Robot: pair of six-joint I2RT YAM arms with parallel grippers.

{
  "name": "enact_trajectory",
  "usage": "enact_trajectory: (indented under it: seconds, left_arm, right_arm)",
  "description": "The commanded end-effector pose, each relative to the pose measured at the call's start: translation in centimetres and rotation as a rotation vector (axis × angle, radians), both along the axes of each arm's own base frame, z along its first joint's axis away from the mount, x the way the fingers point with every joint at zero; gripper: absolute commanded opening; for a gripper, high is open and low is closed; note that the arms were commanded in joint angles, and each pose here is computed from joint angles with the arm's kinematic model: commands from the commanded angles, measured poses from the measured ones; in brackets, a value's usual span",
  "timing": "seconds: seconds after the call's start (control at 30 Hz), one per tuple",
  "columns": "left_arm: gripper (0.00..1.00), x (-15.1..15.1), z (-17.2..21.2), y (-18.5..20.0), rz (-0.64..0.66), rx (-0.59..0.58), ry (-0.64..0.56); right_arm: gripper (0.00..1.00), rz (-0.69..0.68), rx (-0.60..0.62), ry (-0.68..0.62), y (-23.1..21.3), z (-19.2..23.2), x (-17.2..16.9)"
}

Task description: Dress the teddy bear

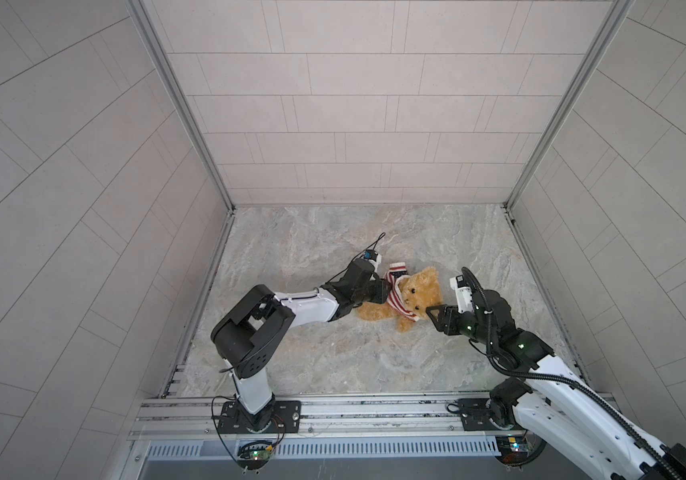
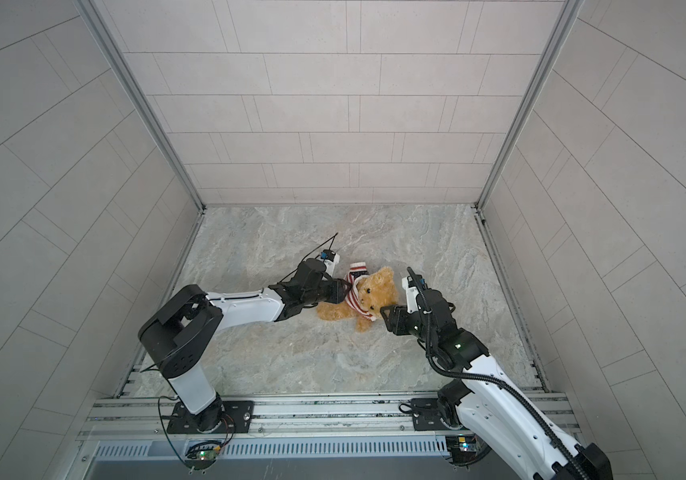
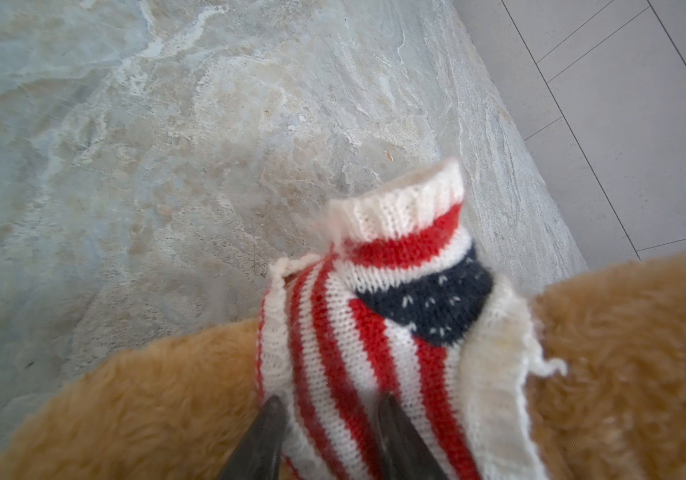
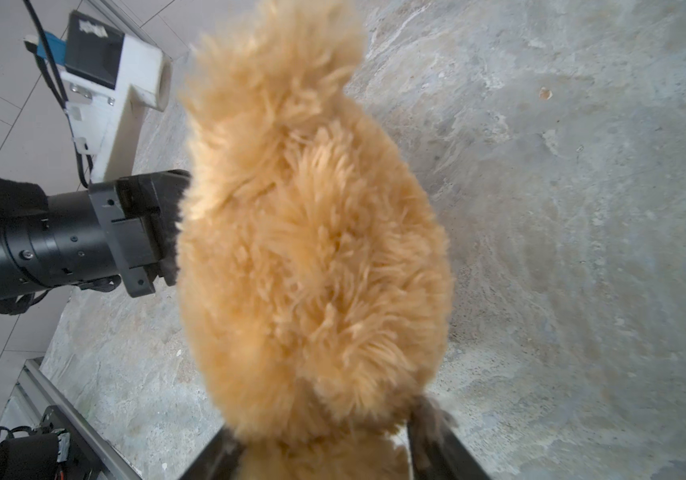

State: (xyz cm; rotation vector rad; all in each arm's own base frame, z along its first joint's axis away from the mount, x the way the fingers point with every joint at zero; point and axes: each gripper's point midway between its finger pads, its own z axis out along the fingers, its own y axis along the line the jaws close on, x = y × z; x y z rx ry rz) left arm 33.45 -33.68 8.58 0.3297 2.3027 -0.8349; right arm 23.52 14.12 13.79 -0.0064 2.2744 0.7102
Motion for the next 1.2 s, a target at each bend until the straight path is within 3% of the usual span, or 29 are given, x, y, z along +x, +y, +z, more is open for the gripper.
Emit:
enact_trajectory:
  seconds: [0.0,0.2,0.33,0.53,0.67,0.8,0.97,1.17]
  left_arm:
    - [0.42,0.3,0.1,-0.2,-0.016,0.01,-0.008]
    - [0.43,0.1,1.2,0.1,-0.015,0.0,-0.028]
    - [0.53,-0.9,3.9,1.8,0.009,-0.032,-0.08]
    - [0.6,-5.4,6.5,4.5,0.032,-0.102,-0.098]
    - [0.53,-10.3,6.8,3.3,-0.022,-0.123,-0.09]
    - [0.46,-13.7,7.7,0.7,-0.059,-0.245,-0.041]
    - [0.38,-14.3,7.6,-2.1,-0.076,-0.331,0.026]
    - [0.32,-12.9,6.6,-4.2,-0.056,-0.327,0.057]
  right_arm:
    - [0.48,0.018,0.002,-0.05,0.7,1.1,1.1]
    - [0.15,0.047,0.019,-0.054,1.6,1.4,1.1]
    - [0.0,0.042,0.078,-0.096,2.2,3.3,0.8]
    - [0.0,-0.042,0.228,-0.139,1.9,5.8,0.9]
    - [0.0,-0.078,0.304,-0.137,2.1,6.7,1.1]
    - [0.0,-0.095,0.3,-0.139,2.3,7.1,1.0]
    - [0.0,-0.104,0.302,-0.151,2.8,7.3,0.9]
    - [0.0,-0.088,0.307,-0.166,3.6,7.7,0.2]
